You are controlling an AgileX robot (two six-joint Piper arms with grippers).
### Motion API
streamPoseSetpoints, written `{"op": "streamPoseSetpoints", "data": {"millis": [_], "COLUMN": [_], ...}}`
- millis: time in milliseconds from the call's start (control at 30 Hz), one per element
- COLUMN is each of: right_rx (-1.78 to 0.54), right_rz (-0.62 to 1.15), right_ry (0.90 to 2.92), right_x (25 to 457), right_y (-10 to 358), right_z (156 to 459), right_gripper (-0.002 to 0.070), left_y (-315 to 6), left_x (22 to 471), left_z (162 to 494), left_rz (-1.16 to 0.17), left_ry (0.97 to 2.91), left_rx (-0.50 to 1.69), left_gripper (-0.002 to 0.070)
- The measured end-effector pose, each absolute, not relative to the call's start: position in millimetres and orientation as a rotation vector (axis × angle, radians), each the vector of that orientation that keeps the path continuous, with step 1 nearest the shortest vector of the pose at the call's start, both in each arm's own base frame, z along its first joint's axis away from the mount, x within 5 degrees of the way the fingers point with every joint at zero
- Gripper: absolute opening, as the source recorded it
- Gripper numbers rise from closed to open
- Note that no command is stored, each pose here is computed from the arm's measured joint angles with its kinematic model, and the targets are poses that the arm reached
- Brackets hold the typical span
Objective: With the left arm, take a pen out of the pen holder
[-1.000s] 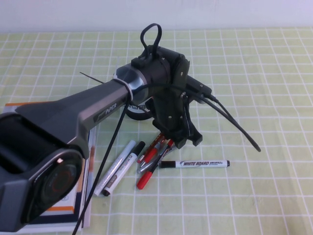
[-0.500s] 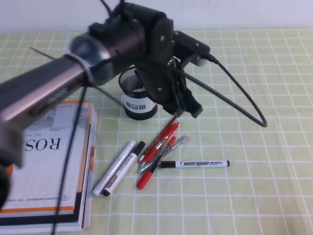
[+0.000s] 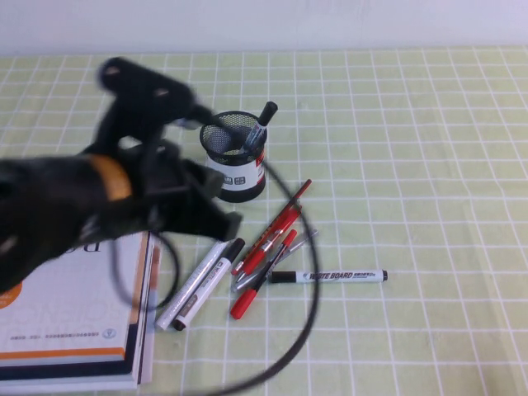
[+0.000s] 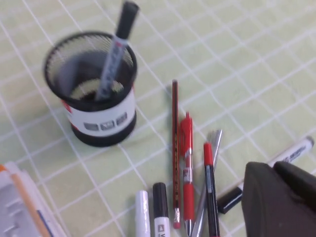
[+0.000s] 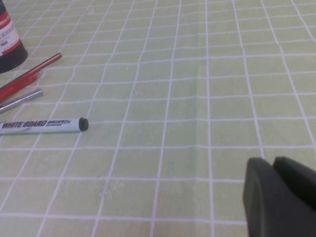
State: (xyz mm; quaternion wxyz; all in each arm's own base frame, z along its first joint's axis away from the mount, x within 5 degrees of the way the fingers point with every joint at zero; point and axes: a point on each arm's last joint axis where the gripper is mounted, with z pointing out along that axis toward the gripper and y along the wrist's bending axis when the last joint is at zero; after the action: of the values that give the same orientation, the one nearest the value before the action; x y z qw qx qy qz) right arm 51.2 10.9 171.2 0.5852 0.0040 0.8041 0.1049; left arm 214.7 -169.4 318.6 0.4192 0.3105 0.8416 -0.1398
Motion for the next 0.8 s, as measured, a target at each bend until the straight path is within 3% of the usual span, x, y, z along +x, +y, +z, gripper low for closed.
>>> {"op": "streamPoseSetpoints", "data": {"millis": [167,333,800], "right_rx": [0.009,0.009,0.009], "right_rz": [0.245,0.245,0.245], "right_ry": [1.876,1.876,1.876], "right_x": [51.2,51.2,51.2], "right_y": [10.9,10.9,10.9], "right_z": [171.2,171.2,171.2], "right_gripper": [-0.0013,-0.0013,-0.0013], "left_y": [-125.3,-93.9,-82.4], "left_x": [172.6,143.0,129.0], "left_z": [330.6,320.0,293.0], "left_rz": [-0.388,-0.372,-0.324], "left_ry": [1.953,1.914,1.959], "left_rx": [0.648,0.582,0.614], "left_gripper": [-0.0002,-0.0002,-0.0003]}}
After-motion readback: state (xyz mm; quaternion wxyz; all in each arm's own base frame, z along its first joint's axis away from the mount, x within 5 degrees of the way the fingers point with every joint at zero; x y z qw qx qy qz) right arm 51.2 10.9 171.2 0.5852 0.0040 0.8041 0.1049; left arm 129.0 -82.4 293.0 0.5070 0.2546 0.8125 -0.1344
